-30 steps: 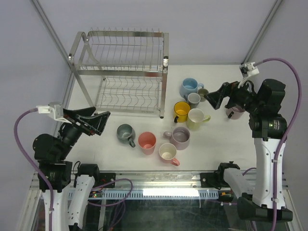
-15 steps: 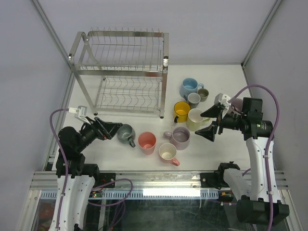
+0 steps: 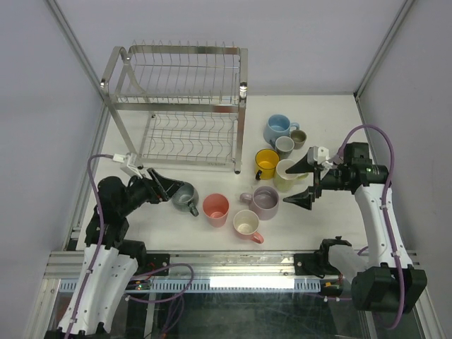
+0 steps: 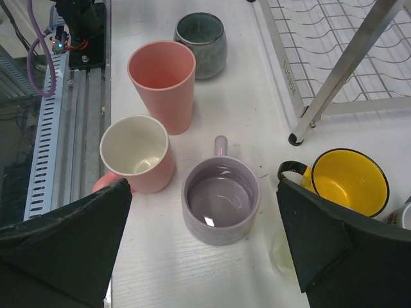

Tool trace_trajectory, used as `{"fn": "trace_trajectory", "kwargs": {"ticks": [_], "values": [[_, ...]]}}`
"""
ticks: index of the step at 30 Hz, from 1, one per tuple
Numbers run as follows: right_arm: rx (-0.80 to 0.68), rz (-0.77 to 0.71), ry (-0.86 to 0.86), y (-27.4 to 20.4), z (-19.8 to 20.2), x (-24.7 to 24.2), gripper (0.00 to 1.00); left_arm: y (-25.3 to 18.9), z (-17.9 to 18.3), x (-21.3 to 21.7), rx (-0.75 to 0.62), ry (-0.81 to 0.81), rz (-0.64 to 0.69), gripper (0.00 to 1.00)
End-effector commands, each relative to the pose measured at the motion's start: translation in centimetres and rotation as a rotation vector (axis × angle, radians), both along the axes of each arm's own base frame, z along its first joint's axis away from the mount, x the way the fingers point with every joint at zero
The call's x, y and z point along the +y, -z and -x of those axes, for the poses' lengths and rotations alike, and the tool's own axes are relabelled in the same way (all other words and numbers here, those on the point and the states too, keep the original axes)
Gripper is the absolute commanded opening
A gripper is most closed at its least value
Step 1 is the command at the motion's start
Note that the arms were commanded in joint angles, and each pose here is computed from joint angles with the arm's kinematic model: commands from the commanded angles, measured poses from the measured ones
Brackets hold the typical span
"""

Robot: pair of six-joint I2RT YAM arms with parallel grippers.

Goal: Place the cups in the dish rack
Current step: Pick up the cup at the center of the board.

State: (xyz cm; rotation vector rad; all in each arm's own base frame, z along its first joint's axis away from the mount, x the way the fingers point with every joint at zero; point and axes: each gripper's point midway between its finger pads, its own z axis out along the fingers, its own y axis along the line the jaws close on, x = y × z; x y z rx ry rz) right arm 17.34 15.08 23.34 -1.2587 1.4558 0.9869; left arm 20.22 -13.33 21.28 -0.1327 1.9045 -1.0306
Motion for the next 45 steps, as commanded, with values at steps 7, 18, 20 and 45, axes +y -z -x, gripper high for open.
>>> {"fn": "trace_trajectory", "kwargs": {"ticks": [7,18,20,45], "values": [[-0.008,0.037,0.011,1.0,-0.7,0.1,0.99,0.5,-2.0,-3.2,0.032,-0.07,-0.281,0.73],[0.042,0.078,0.032,2.5,-1.1,0.0,0.96,3.0,-3.5,-3.0,0.123,-0.186,-0.453,0.49],[0.043,0.086,0.037,2.7,-1.2,-0.1,0.96,3.6,-3.4,-3.6,0.151,-0.175,-0.45,0.47],[0.058,0.107,0.07,3.3,-1.8,-0.4,0.96,7.2,-3.3,-4.2,0.312,-0.405,-0.396,0.51]]}}
